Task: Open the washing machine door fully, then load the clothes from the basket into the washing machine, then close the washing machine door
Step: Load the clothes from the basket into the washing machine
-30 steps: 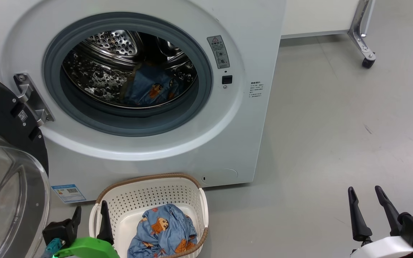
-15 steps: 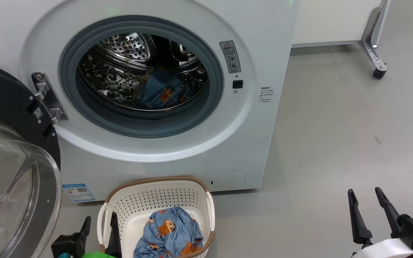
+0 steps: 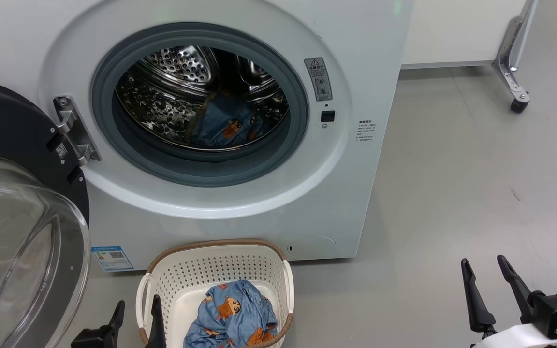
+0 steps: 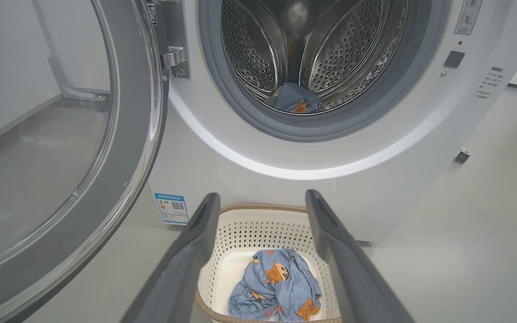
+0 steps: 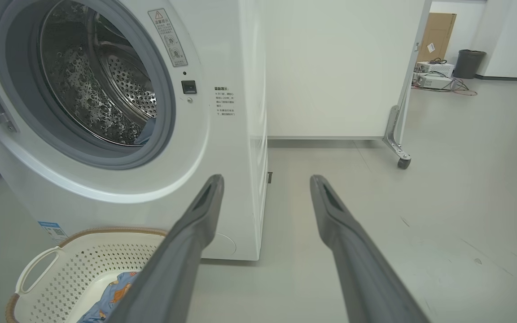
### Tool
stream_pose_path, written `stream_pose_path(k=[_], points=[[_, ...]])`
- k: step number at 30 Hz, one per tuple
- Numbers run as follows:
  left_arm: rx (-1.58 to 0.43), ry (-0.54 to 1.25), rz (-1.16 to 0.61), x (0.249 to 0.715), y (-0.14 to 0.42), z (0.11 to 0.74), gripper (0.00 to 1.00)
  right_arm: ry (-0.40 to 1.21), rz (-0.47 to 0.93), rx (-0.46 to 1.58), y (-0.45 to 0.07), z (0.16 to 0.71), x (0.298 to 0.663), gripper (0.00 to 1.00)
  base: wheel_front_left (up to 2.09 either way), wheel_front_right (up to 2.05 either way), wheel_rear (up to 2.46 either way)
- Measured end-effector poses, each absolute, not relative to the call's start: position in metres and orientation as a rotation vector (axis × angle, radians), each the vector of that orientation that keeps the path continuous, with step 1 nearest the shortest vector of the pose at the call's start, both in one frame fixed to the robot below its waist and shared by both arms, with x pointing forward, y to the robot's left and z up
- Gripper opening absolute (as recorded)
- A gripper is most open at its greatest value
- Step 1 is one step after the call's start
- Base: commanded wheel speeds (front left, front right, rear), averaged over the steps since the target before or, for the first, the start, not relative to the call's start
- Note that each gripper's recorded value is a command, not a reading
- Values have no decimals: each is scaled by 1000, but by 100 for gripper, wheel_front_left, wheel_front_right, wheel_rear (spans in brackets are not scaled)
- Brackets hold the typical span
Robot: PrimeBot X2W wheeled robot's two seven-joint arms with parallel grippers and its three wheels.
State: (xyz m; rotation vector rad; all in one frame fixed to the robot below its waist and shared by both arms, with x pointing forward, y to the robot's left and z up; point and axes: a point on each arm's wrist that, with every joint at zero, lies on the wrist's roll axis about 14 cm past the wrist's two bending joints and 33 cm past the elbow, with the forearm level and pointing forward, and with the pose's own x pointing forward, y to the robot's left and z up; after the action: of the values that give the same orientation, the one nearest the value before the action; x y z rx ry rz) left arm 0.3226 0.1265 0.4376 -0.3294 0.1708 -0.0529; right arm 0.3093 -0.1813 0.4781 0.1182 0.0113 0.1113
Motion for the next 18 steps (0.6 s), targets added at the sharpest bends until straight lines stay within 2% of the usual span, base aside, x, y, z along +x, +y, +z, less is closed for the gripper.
stream_pose_path(k=[18], points=[[-311, 201, -42, 316, 126, 430, 100, 44, 135, 128, -171, 469, 311, 100, 0, 0, 0]])
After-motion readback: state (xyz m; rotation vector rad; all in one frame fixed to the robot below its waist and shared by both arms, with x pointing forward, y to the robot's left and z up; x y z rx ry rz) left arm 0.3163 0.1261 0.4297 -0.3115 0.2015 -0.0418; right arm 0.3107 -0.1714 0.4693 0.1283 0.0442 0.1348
